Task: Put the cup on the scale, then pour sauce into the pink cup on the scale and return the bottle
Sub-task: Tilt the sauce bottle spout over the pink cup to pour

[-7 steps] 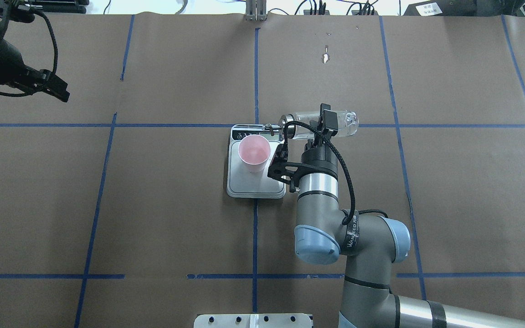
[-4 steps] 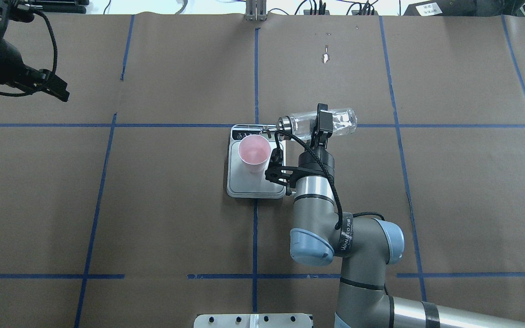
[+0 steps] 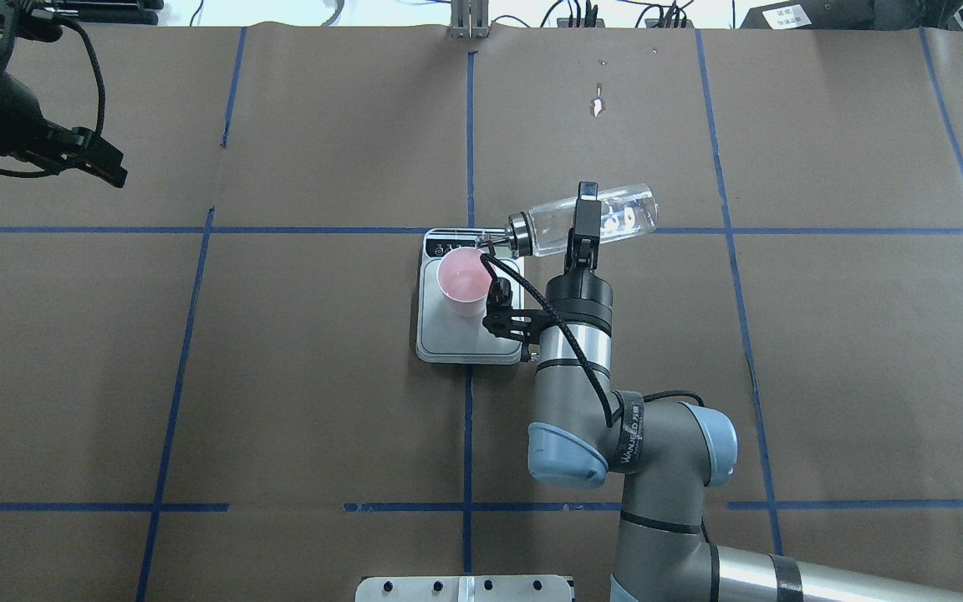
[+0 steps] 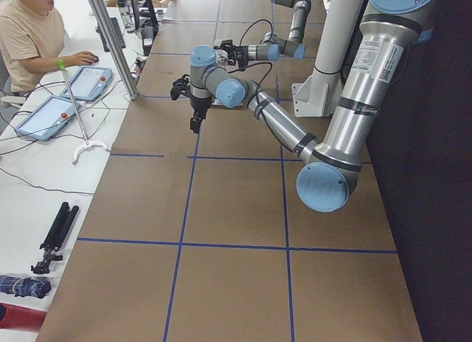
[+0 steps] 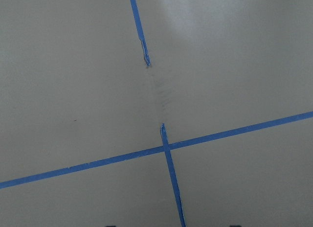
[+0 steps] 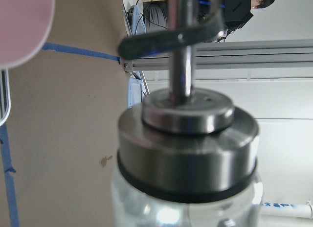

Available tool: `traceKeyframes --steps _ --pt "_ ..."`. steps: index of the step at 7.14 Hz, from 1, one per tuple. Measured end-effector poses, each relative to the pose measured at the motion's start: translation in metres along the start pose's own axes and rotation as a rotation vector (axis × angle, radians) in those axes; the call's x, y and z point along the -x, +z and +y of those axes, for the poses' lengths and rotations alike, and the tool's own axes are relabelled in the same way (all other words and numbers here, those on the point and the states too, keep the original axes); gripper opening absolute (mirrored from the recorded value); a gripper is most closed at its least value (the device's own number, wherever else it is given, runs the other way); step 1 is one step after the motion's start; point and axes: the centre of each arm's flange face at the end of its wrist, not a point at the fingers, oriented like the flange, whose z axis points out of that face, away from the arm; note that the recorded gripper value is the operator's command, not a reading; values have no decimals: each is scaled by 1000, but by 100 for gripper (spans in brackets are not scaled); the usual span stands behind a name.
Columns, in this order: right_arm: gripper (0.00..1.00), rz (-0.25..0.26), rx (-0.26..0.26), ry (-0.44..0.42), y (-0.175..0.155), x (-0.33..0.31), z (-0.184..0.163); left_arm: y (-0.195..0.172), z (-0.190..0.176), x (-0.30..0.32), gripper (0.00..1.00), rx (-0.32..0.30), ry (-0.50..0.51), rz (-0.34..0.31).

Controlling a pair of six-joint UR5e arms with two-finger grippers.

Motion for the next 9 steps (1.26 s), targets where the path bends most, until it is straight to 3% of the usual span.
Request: traceKeyframes --steps 5,9 --pt "0 37 9 -74 0 -3 0 -2 1 -3 82 -1 -9 7" --pt "0 58 15 -82 2 2 2 -2 1 -3 82 -1 -9 8"
